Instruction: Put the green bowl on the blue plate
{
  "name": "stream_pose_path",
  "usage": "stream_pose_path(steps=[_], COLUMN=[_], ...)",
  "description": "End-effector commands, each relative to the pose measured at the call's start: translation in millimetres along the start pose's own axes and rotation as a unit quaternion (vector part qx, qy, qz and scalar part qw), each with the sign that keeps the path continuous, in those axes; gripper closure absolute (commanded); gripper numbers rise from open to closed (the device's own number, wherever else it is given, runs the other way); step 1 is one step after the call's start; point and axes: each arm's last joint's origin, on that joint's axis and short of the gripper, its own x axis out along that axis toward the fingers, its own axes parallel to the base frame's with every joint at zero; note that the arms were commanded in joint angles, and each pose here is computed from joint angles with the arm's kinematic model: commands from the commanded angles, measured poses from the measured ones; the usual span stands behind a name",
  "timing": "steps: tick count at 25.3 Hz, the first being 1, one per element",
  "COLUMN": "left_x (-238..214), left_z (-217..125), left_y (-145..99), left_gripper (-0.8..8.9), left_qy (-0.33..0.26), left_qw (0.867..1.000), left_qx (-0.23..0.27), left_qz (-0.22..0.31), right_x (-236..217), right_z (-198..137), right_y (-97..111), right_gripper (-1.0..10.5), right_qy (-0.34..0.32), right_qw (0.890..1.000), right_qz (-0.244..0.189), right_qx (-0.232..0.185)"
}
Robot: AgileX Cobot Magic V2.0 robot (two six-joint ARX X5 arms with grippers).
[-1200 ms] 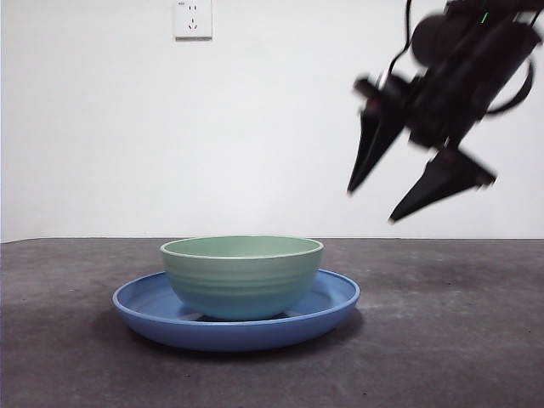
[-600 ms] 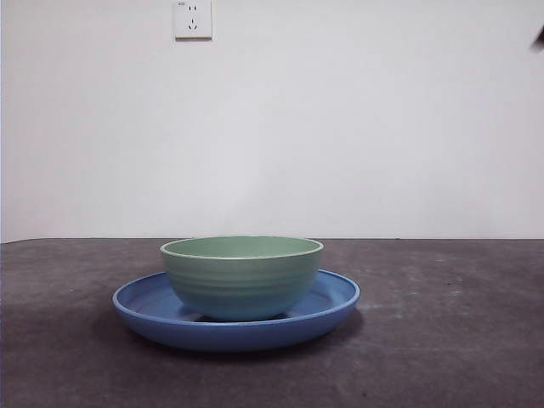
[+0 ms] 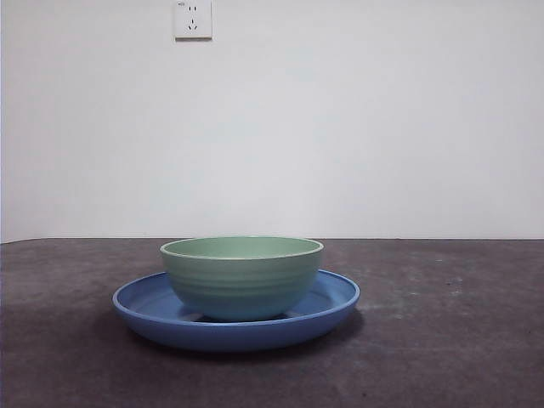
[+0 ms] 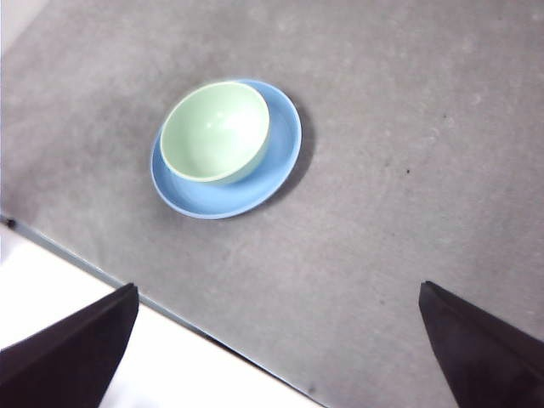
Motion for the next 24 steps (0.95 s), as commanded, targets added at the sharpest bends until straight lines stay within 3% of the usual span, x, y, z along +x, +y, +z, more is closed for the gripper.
stream_pose_path(steps=[1,2,3,4,21,24], left_x=[-1.0,-1.0,-1.0,-1.0,-1.6,-4.5], left_z=[3.7,3.5,3.3,3.5,2.5,1.3], left_y=[-1.7,-1.7,-1.7,-1.7,-1.7,3.4], left_gripper=[1.15,3.19,6.41,7.98,7.78,7.78], left_qy=[-0.007,-0.006,-0.005,-0.006,-0.007,-0.015], left_qw=[1.0,1.0,1.0,1.0,1.0,1.0], left_qx=[0.009,0.013,0.017,0.018,0.018,0.008], left_qz=[-0.006,-0.006,-0.006,-0.006,-0.005,0.015], right_x=[-5.0,-5.0,-5.0,-5.0,-5.1,-5.1], right_z=[-2.4,-2.4,-2.4,-1.5,3.4,3.4], right_y=[1.5,1.5,1.5,1.6,2.2,2.3], right_gripper=[3.9,6.4,9.5,9.1,9.1,9.1], right_qy=[0.004,0.004,0.004,0.0,-0.025,-0.025], right_qw=[1.0,1.0,1.0,1.0,1.0,1.0], right_qz=[0.003,0.004,0.003,0.004,0.005,0.006], right_qx=[-0.011,-0.011,-0.011,-0.011,-0.018,-0.018])
